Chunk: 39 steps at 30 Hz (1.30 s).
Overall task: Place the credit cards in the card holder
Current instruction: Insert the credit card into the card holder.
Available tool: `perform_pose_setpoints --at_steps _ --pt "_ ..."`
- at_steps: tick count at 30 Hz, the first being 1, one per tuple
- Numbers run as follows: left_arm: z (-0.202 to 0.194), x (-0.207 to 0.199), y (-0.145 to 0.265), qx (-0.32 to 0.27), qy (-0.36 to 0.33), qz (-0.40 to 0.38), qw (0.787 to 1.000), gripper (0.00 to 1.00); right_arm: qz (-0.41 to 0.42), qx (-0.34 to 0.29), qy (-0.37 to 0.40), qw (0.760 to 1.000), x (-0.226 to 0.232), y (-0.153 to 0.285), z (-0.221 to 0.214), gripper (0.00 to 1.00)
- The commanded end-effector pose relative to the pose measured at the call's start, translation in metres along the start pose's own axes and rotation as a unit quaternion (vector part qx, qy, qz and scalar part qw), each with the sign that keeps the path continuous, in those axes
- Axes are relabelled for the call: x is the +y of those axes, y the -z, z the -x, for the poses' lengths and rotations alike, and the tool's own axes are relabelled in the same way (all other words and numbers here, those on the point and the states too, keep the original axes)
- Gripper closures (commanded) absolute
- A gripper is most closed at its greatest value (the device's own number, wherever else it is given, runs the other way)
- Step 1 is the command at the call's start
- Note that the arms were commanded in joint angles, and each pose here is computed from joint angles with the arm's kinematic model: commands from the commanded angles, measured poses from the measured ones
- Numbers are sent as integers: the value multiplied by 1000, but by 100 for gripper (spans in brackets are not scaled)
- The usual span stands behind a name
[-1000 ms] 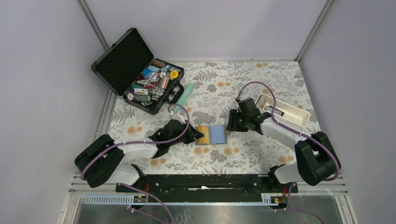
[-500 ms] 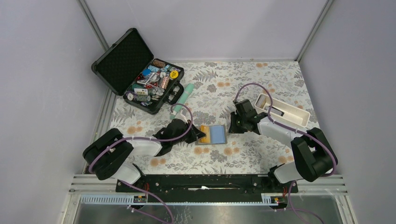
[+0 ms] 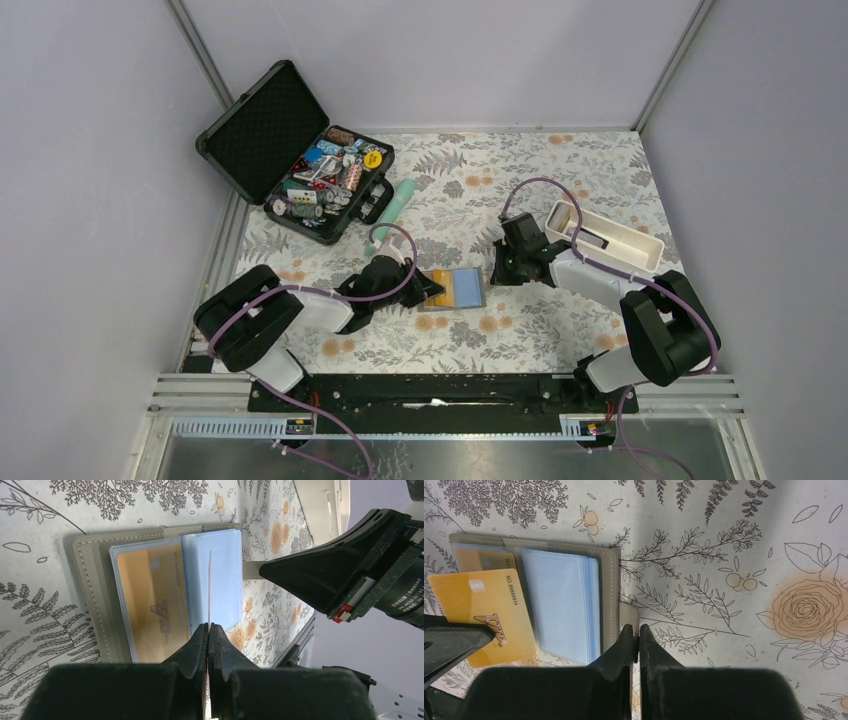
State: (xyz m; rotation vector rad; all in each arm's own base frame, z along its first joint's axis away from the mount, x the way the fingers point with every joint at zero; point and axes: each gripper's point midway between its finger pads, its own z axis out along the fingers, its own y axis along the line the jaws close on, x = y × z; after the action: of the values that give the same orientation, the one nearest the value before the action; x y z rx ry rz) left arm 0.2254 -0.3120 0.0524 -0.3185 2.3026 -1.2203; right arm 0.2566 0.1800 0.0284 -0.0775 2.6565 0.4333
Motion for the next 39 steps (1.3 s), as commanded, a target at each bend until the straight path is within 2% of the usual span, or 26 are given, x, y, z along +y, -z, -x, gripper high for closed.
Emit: perform_pose_setpoints --at_steps 1,28,39 --pt "9 -28 -6 -13 8 -51 999 100 -1 -17 9 1000 7 1 13 100" --pt "5 4 -10 -32 47 -17 998 100 -13 -17 11 1000 4 1 11 100" --pt "1 1 -15 -25 44 -23 998 100 -14 -15 12 1000 4 1 11 100"
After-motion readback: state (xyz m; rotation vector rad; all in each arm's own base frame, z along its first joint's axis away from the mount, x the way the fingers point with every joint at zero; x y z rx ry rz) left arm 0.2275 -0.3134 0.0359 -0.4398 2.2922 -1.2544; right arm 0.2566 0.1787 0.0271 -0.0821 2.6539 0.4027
